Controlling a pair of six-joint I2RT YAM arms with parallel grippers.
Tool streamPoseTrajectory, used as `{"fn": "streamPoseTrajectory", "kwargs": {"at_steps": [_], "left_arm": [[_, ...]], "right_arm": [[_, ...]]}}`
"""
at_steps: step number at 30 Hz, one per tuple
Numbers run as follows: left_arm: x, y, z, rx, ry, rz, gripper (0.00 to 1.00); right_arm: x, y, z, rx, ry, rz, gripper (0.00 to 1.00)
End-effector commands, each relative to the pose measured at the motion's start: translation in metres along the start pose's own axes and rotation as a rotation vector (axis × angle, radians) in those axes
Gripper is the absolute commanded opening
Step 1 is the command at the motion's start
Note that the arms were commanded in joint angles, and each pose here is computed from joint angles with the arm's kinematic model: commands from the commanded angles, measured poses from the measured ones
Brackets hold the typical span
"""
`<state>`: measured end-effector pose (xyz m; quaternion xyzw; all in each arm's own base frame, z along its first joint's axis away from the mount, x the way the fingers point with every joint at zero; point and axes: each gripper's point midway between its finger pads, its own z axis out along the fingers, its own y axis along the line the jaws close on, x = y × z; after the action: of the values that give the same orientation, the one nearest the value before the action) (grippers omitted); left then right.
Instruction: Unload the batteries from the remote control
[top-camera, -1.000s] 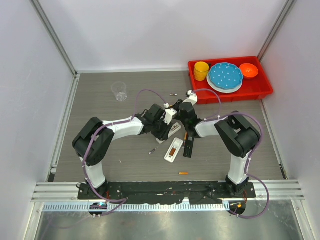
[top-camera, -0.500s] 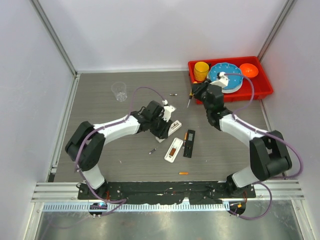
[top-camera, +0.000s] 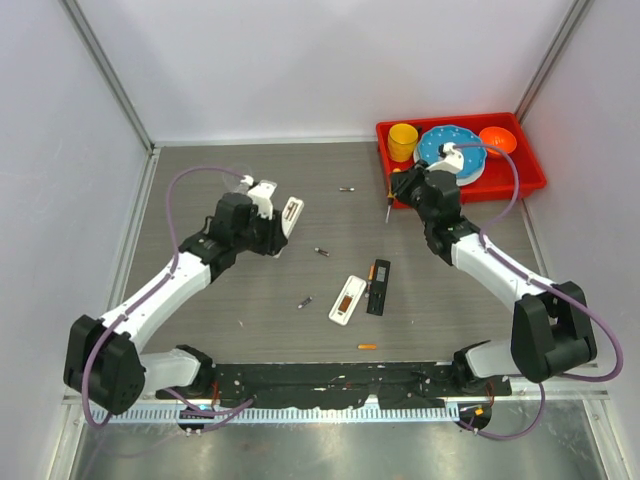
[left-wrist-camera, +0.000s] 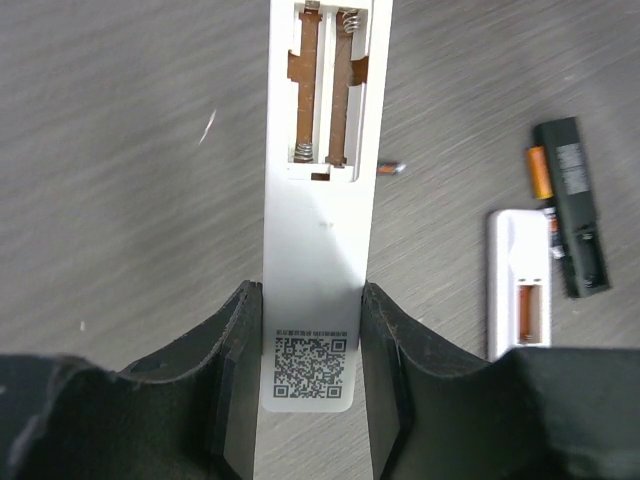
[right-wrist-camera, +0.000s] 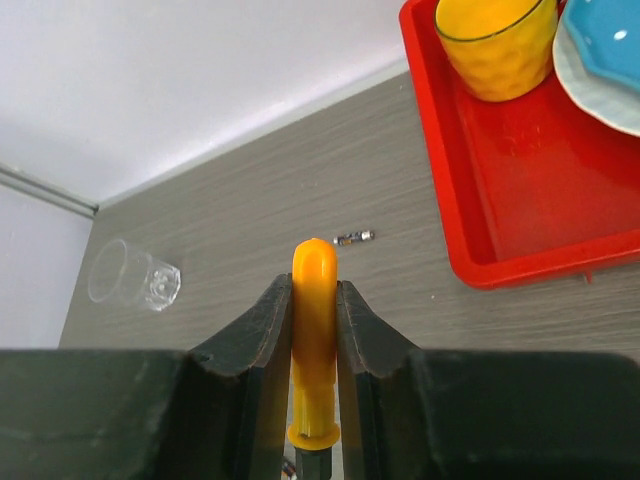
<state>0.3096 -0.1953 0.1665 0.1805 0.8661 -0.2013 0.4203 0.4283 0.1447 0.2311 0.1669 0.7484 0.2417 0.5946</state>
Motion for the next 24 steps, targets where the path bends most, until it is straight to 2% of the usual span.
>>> {"fn": "streamPoseTrajectory", "kwargs": {"at_steps": [1, 3, 8, 11, 17, 22, 24], "left_arm": [[0.029, 0.033, -0.005, -0.154, 0.002, -0.124, 0.00], [0.038, 0.035, -0.006, -0.168, 0.005, -0.165, 0.00], [0.069, 0.054, -0.003, -0.285, 0.080, -0.232, 0.00], [0.086, 0.060, 0.004, -0.316, 0.124, -0.251, 0.00], [0.112, 0.064, 0.022, -0.347, 0.222, -0.315, 0.00], [0.128, 0.072, 0.032, -0.399, 0.280, -0.347, 0.01], [0.130, 0.073, 0.034, -0.407, 0.279, -0.353, 0.08]], "right_arm": [[0.007, 0.011, 0.001, -0.073, 0.044, -0.047, 0.01], [0.015, 0.012, 0.005, -0.082, 0.077, -0.066, 0.01], [0.067, 0.001, 0.022, -0.060, 0.219, -0.095, 0.01], [0.105, -0.008, 0.029, -0.040, 0.303, -0.140, 0.01], [0.160, -0.032, 0.034, -0.002, 0.445, -0.132, 0.01], [0.174, -0.046, 0.037, 0.038, 0.481, -0.150, 0.01], [0.185, -0.054, 0.039, 0.061, 0.516, -0.163, 0.01]]}}
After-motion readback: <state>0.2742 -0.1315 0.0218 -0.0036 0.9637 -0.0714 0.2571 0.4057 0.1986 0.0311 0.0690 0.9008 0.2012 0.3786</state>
